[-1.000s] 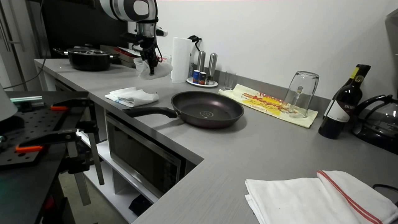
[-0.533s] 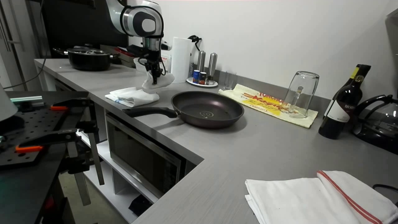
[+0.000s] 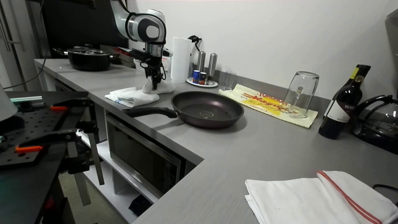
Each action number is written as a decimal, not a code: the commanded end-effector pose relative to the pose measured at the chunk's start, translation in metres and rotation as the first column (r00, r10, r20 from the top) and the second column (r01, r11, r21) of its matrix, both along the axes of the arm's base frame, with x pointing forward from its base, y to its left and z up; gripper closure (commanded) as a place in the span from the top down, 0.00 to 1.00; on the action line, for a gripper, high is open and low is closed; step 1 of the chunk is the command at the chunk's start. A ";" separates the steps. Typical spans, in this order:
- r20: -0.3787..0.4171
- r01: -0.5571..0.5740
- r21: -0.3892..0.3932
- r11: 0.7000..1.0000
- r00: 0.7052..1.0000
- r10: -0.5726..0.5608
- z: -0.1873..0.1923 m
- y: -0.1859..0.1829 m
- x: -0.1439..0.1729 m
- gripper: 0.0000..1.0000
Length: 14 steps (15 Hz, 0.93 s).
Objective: Wipe the pan with the dish cloth
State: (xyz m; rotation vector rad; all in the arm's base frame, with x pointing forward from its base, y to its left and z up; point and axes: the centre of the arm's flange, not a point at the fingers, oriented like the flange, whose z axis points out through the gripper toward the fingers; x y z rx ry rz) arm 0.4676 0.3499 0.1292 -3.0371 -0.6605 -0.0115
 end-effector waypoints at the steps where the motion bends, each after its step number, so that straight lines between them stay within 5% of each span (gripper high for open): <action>1: -0.048 -0.038 0.027 0.999 0.998 0.039 0.056 0.010 -0.016 0.71; 5: 0.020 -0.172 0.084 0.981 0.985 0.171 0.145 0.024 -0.040 0.98; 9: 0.012 -0.293 0.070 0.953 0.956 0.293 0.207 0.006 -0.067 1.00; 14: -0.034 -0.291 0.053 0.955 0.955 0.293 0.228 -0.068 -0.099 1.00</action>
